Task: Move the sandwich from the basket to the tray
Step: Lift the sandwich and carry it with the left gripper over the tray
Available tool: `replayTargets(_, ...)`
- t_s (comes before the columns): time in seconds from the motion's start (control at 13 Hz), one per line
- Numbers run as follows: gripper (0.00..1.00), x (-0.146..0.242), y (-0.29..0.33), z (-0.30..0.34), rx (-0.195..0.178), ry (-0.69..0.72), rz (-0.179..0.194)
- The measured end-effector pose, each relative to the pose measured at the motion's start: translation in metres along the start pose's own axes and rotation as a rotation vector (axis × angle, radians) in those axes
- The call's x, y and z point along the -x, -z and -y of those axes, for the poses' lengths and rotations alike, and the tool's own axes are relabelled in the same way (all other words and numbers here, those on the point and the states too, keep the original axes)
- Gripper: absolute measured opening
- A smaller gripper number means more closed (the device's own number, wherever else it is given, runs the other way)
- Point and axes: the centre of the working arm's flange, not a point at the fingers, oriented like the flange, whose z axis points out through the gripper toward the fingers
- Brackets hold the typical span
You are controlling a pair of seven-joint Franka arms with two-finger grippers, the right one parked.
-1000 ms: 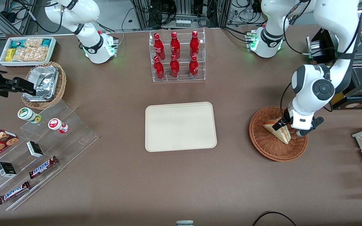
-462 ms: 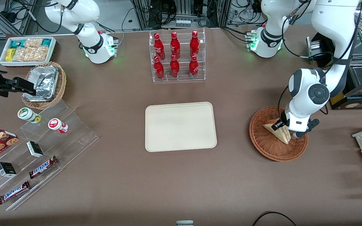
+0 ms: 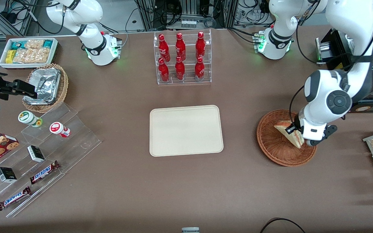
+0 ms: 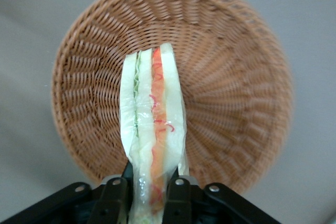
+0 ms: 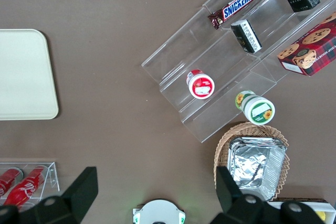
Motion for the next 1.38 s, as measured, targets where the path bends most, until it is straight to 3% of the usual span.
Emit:
replayTargets(0.08,0.16,0.006,0.026,-0.015,0.000,-0.025,-0.009)
replayTargets(0.23,0.15,0.031,0.064,-0.052,0.022,-0.095,-0.043)
replayTargets(0.46,0.15,0.106,0.080,-0.122,0.045,-0.254,-0.064)
replayTargets(0.77,0.15,0.202,0.053,-0.211,0.046,-0.418,-0.027)
replayTargets(1.23,0.15,0.258,-0.019,-0.314,0.097,-0.499,0.004)
replayTargets(1.38,0.15,0.270,-0.044,-0.327,0.096,-0.514,0.013)
